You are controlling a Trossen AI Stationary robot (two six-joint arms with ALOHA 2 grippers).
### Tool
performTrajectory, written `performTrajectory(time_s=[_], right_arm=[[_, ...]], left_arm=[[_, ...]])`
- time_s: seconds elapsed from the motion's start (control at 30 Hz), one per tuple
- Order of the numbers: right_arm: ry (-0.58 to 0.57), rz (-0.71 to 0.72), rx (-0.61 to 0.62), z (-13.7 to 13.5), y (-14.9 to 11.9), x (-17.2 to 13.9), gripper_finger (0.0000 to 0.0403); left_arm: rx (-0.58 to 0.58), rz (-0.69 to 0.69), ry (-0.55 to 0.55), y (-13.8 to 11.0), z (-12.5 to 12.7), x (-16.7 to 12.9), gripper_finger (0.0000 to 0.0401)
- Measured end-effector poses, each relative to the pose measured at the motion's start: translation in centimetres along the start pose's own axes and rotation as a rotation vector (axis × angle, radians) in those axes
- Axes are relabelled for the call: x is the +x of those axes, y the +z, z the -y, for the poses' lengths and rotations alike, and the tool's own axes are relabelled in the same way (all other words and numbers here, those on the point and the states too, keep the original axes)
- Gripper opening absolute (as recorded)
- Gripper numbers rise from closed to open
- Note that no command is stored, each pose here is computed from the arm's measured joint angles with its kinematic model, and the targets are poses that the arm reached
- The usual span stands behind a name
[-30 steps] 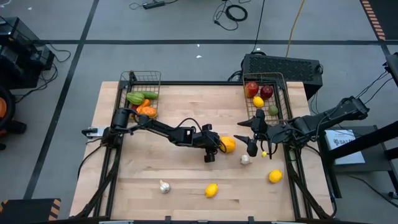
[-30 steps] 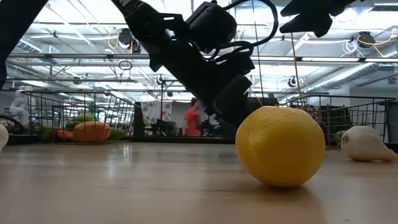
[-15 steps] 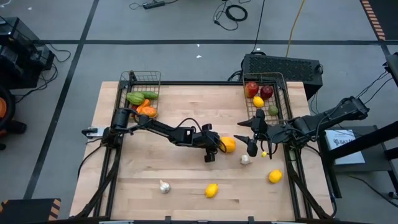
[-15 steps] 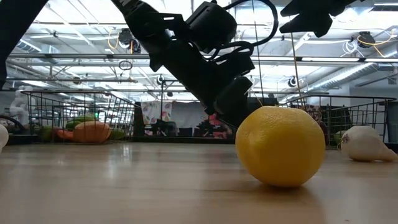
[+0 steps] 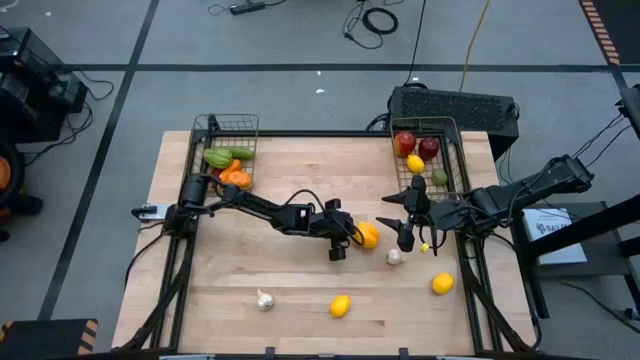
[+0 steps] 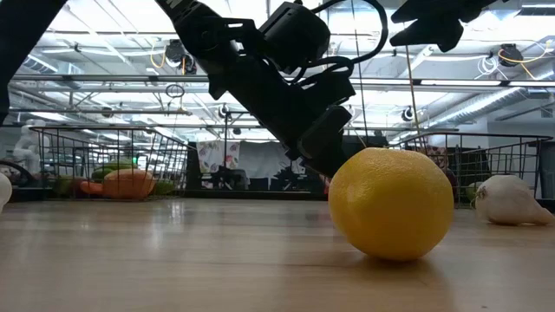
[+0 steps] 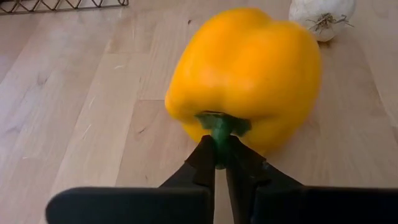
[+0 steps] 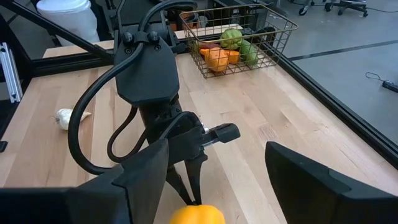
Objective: Sort produce into baskets
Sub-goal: Put the yellow bell pepper into the left wire basket
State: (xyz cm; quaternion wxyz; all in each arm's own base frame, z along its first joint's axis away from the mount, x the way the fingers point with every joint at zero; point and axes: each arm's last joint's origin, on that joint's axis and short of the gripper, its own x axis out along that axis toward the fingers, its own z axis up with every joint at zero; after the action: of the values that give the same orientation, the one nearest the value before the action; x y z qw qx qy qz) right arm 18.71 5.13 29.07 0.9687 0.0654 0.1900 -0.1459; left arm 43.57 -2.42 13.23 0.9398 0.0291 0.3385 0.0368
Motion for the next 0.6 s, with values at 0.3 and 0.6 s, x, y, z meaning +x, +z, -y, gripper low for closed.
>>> performTrajectory(time_s=[0.3, 0.6], right_arm=[[0.001, -0.001, 0.0, 0.0, 0.0, 0.0, 0.0258], [-0.001, -0.006, -0.008, 0.0, -0.1, 0.0, 0.0258]], left_arm=[[0.016, -0.039, 0.023, 1.2, -0.4, -2.4, 0.0018], [0.005, -0.15, 0.21, 4.0, -2.2, -12.2, 0.0016]])
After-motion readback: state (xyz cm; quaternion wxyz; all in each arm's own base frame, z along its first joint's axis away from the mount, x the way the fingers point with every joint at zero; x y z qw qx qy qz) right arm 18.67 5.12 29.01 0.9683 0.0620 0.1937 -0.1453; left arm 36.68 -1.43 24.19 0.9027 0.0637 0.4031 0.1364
